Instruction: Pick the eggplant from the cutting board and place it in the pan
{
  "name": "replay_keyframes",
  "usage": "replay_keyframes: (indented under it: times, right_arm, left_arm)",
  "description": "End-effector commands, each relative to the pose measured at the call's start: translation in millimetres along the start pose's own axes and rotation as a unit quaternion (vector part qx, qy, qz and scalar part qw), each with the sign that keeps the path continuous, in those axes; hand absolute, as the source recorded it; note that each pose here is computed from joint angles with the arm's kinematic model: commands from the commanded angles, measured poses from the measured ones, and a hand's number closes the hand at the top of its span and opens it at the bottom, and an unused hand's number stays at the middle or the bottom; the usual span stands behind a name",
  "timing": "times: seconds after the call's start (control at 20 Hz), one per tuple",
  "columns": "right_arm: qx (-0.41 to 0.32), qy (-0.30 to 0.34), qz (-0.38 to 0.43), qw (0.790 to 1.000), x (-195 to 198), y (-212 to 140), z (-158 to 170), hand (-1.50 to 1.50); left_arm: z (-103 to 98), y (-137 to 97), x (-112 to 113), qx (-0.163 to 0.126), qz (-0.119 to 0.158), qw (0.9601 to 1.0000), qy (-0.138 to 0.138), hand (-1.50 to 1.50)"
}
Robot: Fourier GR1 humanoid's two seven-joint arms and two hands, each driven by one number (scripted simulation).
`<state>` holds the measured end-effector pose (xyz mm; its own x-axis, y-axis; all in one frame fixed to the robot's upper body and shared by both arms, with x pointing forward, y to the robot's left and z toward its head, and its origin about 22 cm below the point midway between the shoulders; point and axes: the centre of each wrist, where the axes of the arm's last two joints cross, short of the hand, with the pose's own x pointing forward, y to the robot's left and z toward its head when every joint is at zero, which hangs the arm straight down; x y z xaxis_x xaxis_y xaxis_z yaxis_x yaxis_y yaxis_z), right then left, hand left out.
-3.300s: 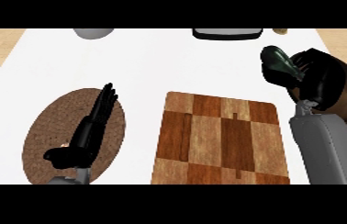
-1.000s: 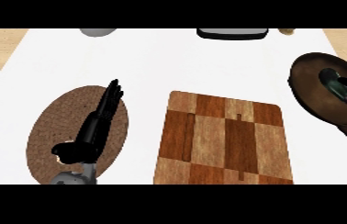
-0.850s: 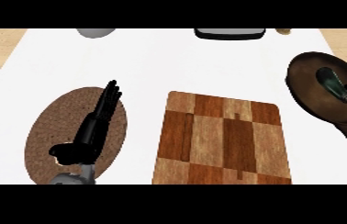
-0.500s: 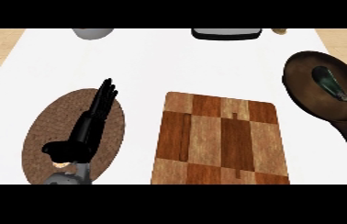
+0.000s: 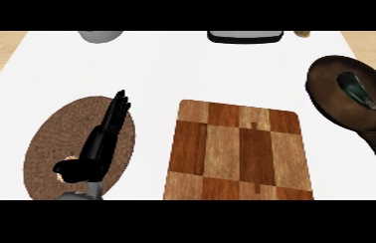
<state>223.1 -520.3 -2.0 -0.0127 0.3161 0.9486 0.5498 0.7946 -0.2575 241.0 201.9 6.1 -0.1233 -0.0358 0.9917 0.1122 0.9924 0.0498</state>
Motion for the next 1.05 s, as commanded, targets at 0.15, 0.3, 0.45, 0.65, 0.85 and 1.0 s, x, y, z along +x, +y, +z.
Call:
replay_keyframes:
  times: [0.15,0.3,0.45,0.65,0.85,1.0]
  right_arm:
    - [0.014,0.007,0.022,1.0,-4.0,-1.0,26.1,-1.5]
    - [0.009,0.012,0.027,1.0,6.4,9.3,23.7,-1.5]
    - [0.01,0.012,0.042,0.999,-0.4,-11.6,49.5,-1.5]
    - [0.008,0.013,0.062,0.998,15.3,-2.1,26.3,-1.5]
    - [-0.008,0.003,0.077,0.997,16.2,-26.7,39.3,-1.5]
    - [-0.015,-0.008,0.106,0.994,10.7,7.2,51.1,-1.5]
  left_arm:
    - [-13.7,7.1,2.7,0.001,0.001,1.0,-0.008,0.0]
    - [-5.3,17.0,-14.8,0.0,-0.003,1.0,-0.009,0.0]
    - [-6.2,-1.4,3.4,-0.006,0.007,1.0,-0.002,0.0]
    - [13.3,-4.4,-10.2,-0.002,0.003,1.0,0.002,0.0]
    - [-2.6,1.1,6.4,-0.007,0.005,1.0,-0.001,0.0]
    - [-7.6,-0.3,20.6,-0.009,0.006,0.9999,0.0,0.0]
